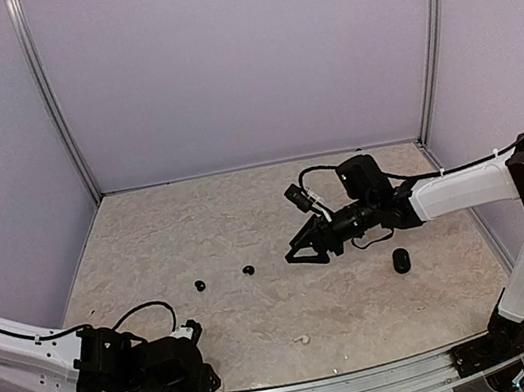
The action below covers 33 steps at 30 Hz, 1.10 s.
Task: Insert the wireless bluetooth earbuds into the charging case
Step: Pick up the charging case from the corner of the board.
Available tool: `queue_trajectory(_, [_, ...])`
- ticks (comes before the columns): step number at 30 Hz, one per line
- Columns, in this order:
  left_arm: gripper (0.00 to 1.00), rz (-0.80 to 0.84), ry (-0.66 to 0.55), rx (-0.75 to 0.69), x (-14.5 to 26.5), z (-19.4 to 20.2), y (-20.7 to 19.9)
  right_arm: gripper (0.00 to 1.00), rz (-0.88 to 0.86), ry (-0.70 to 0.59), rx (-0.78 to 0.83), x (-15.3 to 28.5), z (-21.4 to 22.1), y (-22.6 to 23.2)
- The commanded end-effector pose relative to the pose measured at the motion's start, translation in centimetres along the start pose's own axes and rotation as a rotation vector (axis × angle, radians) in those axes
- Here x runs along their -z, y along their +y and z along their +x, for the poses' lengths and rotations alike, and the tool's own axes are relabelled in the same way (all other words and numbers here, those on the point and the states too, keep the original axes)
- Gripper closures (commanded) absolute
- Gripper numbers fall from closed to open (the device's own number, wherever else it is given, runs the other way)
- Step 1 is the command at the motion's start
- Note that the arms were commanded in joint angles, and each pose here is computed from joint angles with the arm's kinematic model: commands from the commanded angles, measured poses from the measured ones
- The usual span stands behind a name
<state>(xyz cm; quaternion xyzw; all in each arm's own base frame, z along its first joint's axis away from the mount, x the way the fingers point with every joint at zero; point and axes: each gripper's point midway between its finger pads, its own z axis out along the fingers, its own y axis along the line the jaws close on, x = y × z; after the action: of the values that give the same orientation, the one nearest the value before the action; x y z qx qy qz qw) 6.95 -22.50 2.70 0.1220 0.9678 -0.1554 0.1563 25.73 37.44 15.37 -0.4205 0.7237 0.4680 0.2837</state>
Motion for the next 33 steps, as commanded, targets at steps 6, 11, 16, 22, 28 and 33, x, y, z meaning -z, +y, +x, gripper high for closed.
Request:
queue_trajectory(6, [0.65,0.046,-0.061,-0.005,-2.1,-3.5,-1.1,0.31,0.015,-0.012,0.020,0.4,-0.4,-0.3])
queue_trajectory(11, [0.74,0.042,-0.163,-0.100,-2.8,-9.2,-2.2,0.31,0.021,-0.018,0.024,0.7,-0.5,-0.4])
queue_trajectory(16, [0.77,0.022,-0.208,-0.274,-3.3,-13.9,-3.6,0.31,0.041,-0.024,0.028,1.1,-0.6,-0.7])
queue_trajectory(22, [0.77,0.140,-0.233,-0.481,-3.2,-16.8,-7.4,0.31,0.041,-0.037,0.066,2.0,-0.8,-0.5])
queue_trajectory(28, [0.78,0.376,-0.210,-0.574,-0.9,-18.1,-11.0,0.32,-0.011,-0.073,0.226,3.5,-1.4,2.1])
queue_trajectory(33, [0.77,0.513,-0.220,-0.512,1.4,-19.4,-11.8,0.26,0.013,-0.132,0.413,4.3,-1.6,5.1])
